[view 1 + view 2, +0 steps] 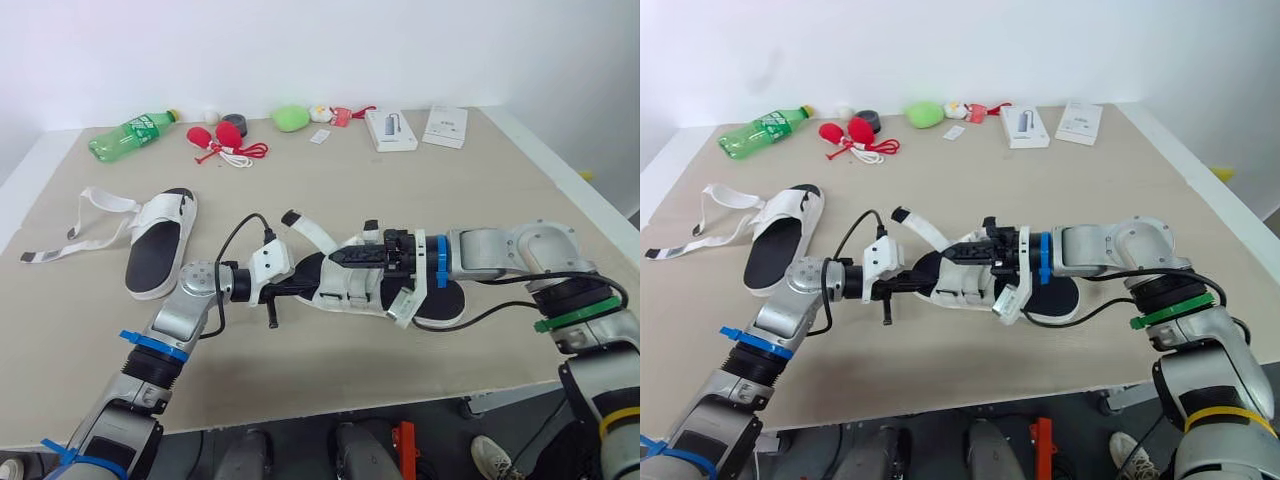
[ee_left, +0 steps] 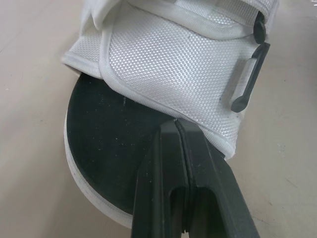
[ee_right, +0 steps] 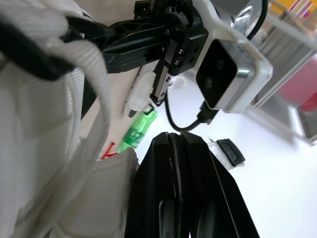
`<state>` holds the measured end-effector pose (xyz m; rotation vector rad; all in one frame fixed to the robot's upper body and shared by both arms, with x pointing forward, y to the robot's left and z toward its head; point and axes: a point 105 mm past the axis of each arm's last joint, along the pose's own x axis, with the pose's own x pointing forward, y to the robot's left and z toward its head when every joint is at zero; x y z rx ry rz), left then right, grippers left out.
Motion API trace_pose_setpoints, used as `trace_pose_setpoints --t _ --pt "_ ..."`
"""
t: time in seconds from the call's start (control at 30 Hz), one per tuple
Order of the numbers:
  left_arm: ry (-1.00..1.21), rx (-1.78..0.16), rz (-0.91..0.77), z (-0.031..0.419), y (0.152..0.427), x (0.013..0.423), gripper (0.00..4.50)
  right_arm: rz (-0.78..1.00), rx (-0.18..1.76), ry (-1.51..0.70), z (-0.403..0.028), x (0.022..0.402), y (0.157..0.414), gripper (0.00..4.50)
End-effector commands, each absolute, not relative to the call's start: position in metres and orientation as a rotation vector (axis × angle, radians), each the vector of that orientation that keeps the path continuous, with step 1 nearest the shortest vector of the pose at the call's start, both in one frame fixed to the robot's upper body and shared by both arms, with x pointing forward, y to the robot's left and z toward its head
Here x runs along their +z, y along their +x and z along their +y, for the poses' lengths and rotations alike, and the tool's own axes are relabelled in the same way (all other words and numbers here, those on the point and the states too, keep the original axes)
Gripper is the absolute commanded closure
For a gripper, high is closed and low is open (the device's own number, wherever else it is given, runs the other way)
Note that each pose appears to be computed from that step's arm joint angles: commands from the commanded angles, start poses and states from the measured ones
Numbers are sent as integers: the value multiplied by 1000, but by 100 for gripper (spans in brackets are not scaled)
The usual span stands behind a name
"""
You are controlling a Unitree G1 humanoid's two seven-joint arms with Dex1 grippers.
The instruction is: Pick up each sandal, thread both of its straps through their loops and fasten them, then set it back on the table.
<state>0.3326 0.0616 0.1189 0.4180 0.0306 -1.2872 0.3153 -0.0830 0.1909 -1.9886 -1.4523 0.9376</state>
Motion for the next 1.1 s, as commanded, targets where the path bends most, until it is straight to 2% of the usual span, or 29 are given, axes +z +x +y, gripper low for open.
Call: trace_pose_setpoints --t 0.03,0.07,0.13,0.17,0.27,0.3,0.33,0.4,0.43,0.53,0.6,0.67,0.77,0.87,1.1 --pt "418 -1283 59 62 333 114 450 -1595 820 -1976 -81 219 310 443" --pt "416 -1283 59 62 333 115 450 -1577 835 -1953 -82 219 310 443" --pt "414 -1283 58 62 333 115 450 -1547 870 -1931 -83 217 310 377" --pt "414 -1283 58 62 333 115 450 -1553 878 -1928 -83 216 309 361" --pt "412 -1283 62 62 334 115 450 -1536 930 -1870 -84 215 303 212" --pt "411 -1283 63 62 334 115 450 -1519 949 -1849 -85 214 302 179" --pt "411 -1283 64 62 334 115 450 -1503 986 -1819 -87 212 299 127" --pt "411 -1283 66 63 334 114 450 -1393 1074 -1724 -92 207 298 34" --pt "411 -1283 66 63 334 114 450 -1362 1115 -1688 -94 205 294 13" --pt "412 -1284 68 63 334 114 450 -1134 1171 -1516 -95 202 296 13" --pt "413 -1286 70 63 334 114 450 -829 1129 -1234 -90 219 304 13" --pt "414 -1289 71 63 334 114 450 -517 1209 -907 -87 230 306 13" --pt "412 -1295 72 62 333 113 450 -182 1292 -589 -82 243 308 13" --pt "410 -1297 71 61 333 113 450 7 1341 -419 -79 252 304 13" --pt "414 -1300 69 61 335 114 450 159 1448 -362 -65 255 300 13"
